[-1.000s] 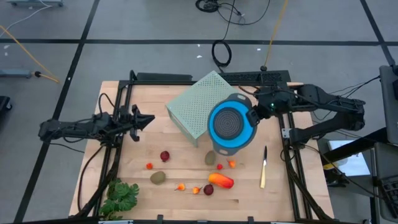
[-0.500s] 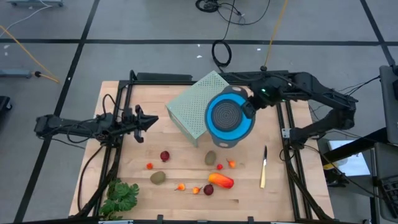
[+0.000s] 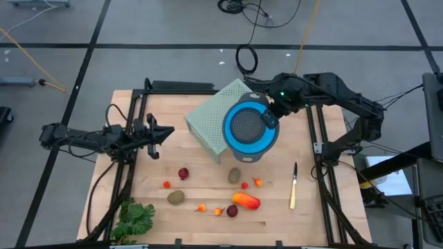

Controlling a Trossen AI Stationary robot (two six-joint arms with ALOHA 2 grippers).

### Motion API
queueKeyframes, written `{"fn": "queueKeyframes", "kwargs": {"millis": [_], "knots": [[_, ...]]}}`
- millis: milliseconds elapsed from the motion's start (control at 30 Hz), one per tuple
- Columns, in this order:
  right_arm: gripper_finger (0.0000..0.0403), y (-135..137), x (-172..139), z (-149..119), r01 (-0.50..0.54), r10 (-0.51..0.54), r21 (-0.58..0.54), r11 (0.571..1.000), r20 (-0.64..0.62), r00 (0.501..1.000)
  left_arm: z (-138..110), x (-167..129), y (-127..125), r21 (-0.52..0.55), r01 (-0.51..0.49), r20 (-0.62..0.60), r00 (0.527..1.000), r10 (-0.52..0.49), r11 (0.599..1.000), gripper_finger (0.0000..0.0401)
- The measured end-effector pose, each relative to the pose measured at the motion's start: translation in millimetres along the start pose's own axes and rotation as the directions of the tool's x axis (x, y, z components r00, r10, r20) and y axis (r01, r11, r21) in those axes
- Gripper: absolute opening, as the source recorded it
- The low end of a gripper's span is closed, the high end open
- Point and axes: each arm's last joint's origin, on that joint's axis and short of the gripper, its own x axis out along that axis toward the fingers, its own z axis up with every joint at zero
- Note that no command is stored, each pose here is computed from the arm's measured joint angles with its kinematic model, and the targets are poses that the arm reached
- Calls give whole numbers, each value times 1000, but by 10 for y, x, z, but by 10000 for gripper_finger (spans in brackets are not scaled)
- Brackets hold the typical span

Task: Pick & Place Fruit
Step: Put the blue strainer bowl on the shelf

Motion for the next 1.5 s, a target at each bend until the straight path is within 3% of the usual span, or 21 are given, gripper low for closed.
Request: {"fn": "queueKeyframes", "kwargs": {"millis": [433,867,1167,1500], "knots": [[9,-7,9,3,28,-28,-4,1000,14,1000,408,444,-233,136,-39,-150,987,60,990,21],[9,1,10,20,21,-20,-30,999,32,999,711,925,-485,251,-1,-172,984,45,968,21],[9,8,9,33,17,-15,-52,999,46,999,737,1108,-662,250,45,-191,982,4,967,21],[9,5,-6,30,14,-12,-54,998,52,999,714,1119,-680,200,42,-201,980,-1,979,21]]}}
